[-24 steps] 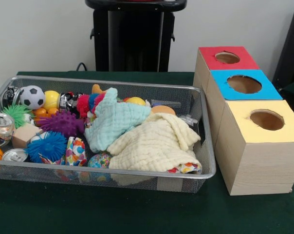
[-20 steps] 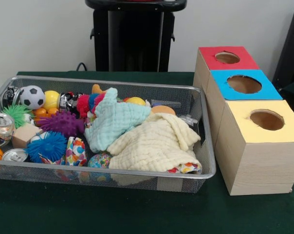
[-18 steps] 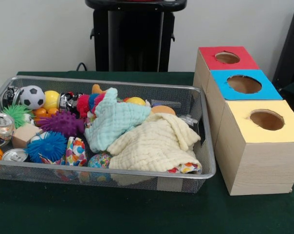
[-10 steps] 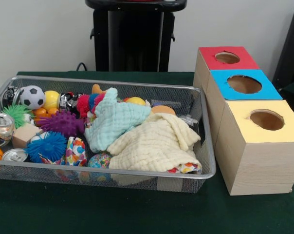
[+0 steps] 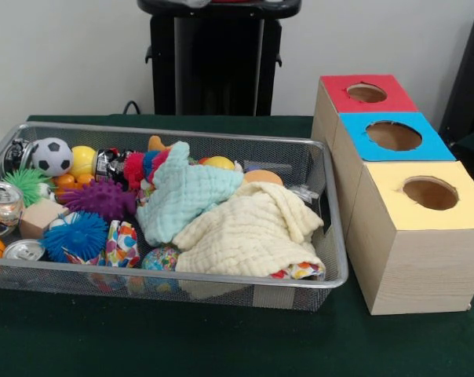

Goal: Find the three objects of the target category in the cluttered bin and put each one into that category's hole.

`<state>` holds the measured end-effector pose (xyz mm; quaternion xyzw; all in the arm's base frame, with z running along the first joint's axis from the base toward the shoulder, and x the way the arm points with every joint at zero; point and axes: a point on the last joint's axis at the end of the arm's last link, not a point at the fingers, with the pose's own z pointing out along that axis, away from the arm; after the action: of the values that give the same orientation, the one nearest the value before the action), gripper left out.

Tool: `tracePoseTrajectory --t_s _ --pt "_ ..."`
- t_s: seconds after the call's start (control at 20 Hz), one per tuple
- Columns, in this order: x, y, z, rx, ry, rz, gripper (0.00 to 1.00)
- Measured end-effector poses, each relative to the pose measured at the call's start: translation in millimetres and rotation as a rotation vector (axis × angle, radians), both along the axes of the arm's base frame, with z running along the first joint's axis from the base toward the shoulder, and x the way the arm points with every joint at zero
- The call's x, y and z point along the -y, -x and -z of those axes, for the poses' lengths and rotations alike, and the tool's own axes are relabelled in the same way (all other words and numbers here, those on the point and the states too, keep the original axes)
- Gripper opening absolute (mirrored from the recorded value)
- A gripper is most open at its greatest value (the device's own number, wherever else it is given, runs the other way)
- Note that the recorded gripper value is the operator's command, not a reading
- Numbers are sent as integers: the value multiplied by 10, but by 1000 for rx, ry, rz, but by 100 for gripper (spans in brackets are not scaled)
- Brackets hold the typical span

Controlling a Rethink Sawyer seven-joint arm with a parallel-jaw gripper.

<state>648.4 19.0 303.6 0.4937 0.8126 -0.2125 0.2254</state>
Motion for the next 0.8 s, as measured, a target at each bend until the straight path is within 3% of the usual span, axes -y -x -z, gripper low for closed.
tracePoseTrajectory --t_s 0.4,0.8 --pt "-175 -101 322 28 -49 -124 0" --pt "-288 -101 725 15 -129 -169 0"
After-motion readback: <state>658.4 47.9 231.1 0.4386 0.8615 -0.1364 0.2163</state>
